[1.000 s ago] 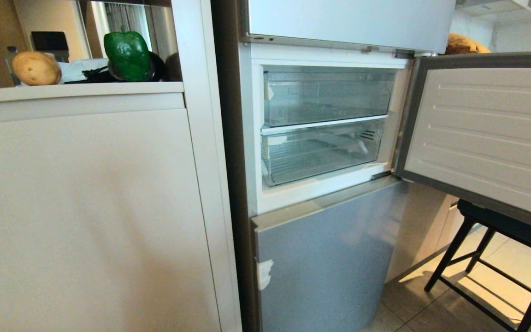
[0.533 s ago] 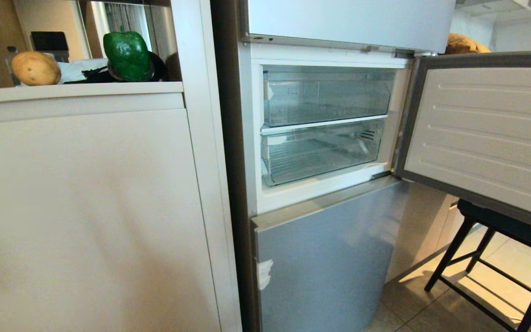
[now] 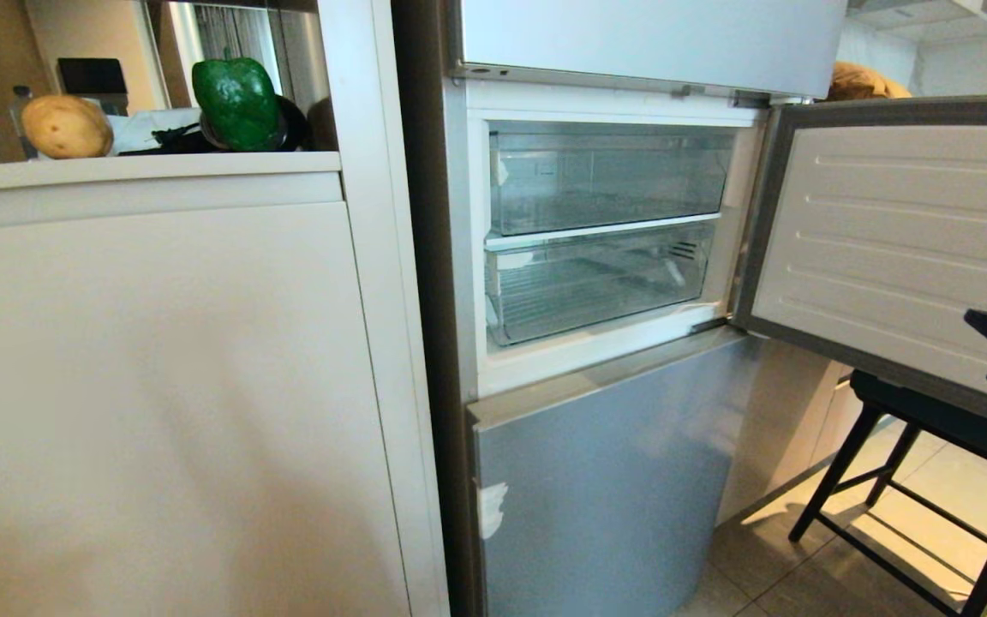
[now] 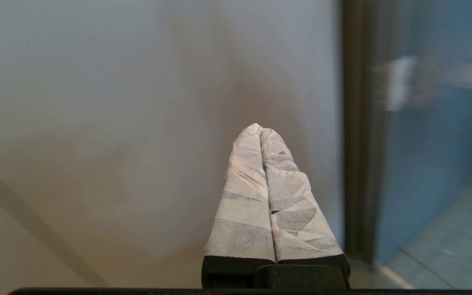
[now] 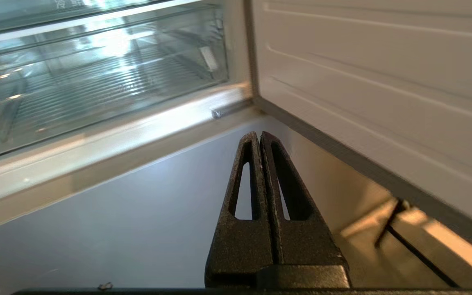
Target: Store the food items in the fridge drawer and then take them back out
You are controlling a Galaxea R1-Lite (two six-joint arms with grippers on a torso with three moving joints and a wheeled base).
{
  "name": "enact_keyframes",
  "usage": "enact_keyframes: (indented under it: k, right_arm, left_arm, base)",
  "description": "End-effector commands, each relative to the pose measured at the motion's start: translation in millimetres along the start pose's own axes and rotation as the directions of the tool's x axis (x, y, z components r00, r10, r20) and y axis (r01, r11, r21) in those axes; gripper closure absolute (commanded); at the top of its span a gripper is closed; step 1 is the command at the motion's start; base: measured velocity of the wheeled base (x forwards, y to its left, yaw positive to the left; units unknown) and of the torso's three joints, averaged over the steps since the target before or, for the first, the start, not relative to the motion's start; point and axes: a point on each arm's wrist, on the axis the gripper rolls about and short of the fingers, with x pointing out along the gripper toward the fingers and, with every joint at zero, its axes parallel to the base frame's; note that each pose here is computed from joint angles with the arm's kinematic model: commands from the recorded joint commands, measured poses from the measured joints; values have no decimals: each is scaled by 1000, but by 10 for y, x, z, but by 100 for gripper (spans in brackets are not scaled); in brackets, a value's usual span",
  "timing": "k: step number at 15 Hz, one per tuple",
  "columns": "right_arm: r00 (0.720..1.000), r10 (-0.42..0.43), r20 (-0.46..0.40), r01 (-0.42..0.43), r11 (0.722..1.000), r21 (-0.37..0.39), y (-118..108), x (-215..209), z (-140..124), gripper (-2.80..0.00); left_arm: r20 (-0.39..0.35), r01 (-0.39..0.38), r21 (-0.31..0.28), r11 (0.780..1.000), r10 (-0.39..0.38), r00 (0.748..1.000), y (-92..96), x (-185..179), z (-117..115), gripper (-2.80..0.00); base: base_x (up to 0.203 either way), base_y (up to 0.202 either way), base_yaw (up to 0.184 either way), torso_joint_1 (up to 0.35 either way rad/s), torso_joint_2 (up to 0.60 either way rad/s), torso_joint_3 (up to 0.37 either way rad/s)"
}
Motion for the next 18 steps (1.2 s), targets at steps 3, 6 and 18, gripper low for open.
enact_keyframes:
  k: [3, 6, 18]
  right_arm:
    - [999, 48, -21, -48, 999, -17, -187, 744, -492, 0]
    - [980, 198, 33, -196, 979, -59, 67, 952, -555, 0]
    - [869, 495, 10, -475, 828, 300, 1130, 1597, -718, 0]
  left_arm:
    - [35, 8, -88, 996, -5, 999, -18, 37, -78, 0]
    - [32, -16, -126, 992, 20, 999, -12, 37, -77, 0]
    - [28, -41, -195, 980, 47, 998, -5, 36, -77, 0]
  base:
    - [0, 0, 0, 0, 0, 0]
    - [0, 0, 0, 0, 0, 0]
    - [0, 0, 0, 0, 0, 0]
